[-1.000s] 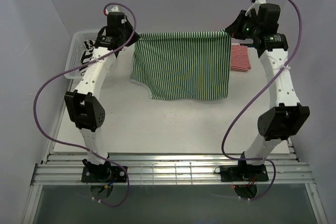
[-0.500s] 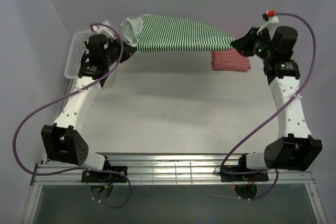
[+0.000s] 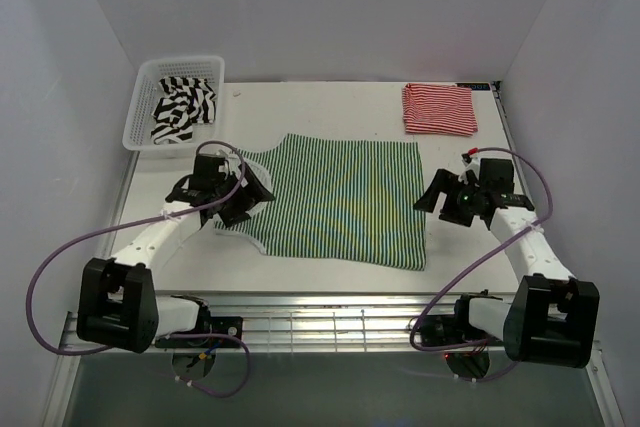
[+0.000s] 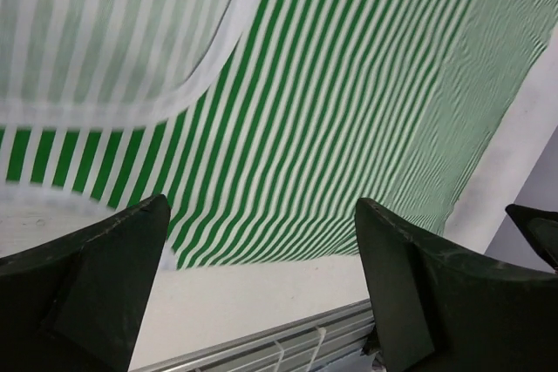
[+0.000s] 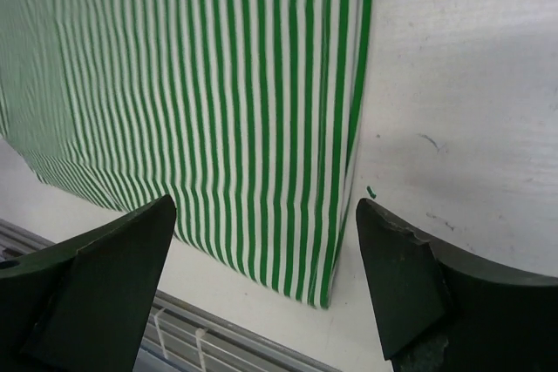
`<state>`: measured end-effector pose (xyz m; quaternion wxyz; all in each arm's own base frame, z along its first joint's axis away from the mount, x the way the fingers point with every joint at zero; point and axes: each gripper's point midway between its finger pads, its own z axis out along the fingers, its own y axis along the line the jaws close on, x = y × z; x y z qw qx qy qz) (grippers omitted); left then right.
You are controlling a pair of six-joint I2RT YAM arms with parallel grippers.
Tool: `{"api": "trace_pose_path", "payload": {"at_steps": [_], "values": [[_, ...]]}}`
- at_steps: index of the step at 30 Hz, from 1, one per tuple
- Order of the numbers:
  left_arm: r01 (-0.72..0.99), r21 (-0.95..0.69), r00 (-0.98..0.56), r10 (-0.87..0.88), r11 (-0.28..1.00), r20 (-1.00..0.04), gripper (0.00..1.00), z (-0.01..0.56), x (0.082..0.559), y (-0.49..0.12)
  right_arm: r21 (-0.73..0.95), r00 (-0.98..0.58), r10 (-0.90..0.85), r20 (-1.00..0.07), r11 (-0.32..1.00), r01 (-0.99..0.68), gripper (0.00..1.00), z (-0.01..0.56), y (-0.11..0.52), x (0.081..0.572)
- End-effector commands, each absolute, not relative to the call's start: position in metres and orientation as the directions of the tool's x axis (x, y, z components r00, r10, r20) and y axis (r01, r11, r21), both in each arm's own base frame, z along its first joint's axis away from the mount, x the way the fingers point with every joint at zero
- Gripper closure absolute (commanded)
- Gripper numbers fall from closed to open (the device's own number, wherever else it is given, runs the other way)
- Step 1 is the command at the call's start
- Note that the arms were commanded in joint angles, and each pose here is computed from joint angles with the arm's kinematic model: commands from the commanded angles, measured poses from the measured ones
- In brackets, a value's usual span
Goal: Fold and stack the tank tops
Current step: Flatten the tank top out
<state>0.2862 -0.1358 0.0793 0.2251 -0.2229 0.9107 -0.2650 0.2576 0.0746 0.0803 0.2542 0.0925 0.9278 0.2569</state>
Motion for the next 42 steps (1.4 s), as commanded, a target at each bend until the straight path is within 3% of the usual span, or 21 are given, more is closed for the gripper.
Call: {"api": "trace_pose_path", "payload": {"at_steps": [1, 6, 12, 23, 29, 34, 36, 42], "values": [[-0.23, -0.575, -0.734, -0.529, 0.785, -0.427, 0.02, 0.134, 0.302, -0.127, 0.486, -0.771, 0.243, -0.588, 0.868, -0.097, 0.1, 0.133, 0.073, 0.283], [-0.206, -0.575, -0.735, -0.513, 0.792, -0.443, 0.02, 0.138, 0.32, -0.137, 0.497, -0.775, 0.172, -0.608, 0.844, -0.202, 0.1, 0.133, 0.103, 0.284], [-0.23, -0.504, -0.812, -0.45, 0.832, -0.372, 0.02, 0.089, 0.355, -0.157, 0.495, -0.842, 0.171, -0.511, 0.86, -0.125, 0.1, 0.086, 0.116, 0.306], [-0.331, -0.361, -0.843, -0.445, 0.872, -0.303, 0.02, 0.016, 0.396, -0.145, 0.45, -0.917, 0.135, -0.375, 0.892, -0.053, 0.1, 0.02, 0.118, 0.378], [-0.399, -0.352, -0.813, -0.504, 0.847, -0.29, 0.02, 0.001, 0.426, -0.123, 0.403, -0.919, 0.131, -0.372, 0.915, -0.033, 0.1, 0.002, 0.114, 0.431], [-0.363, -0.389, -0.804, -0.496, 0.847, -0.328, 0.02, 0.01, 0.466, -0.122, 0.387, -0.884, 0.135, -0.447, 0.921, -0.055, 0.1, 0.024, 0.112, 0.487], [-0.343, -0.399, -0.807, -0.485, 0.85, -0.338, 0.02, 0.016, 0.474, -0.124, 0.39, -0.888, 0.123, -0.444, 0.918, -0.068, 0.1, 0.031, 0.113, 0.491], [-0.233, -0.483, -0.797, -0.45, 0.844, -0.403, 0.02, 0.072, 0.475, -0.14, 0.39, -0.802, 0.053, -0.595, 0.892, -0.231, 0.1, 0.118, 0.124, 0.487]]}}
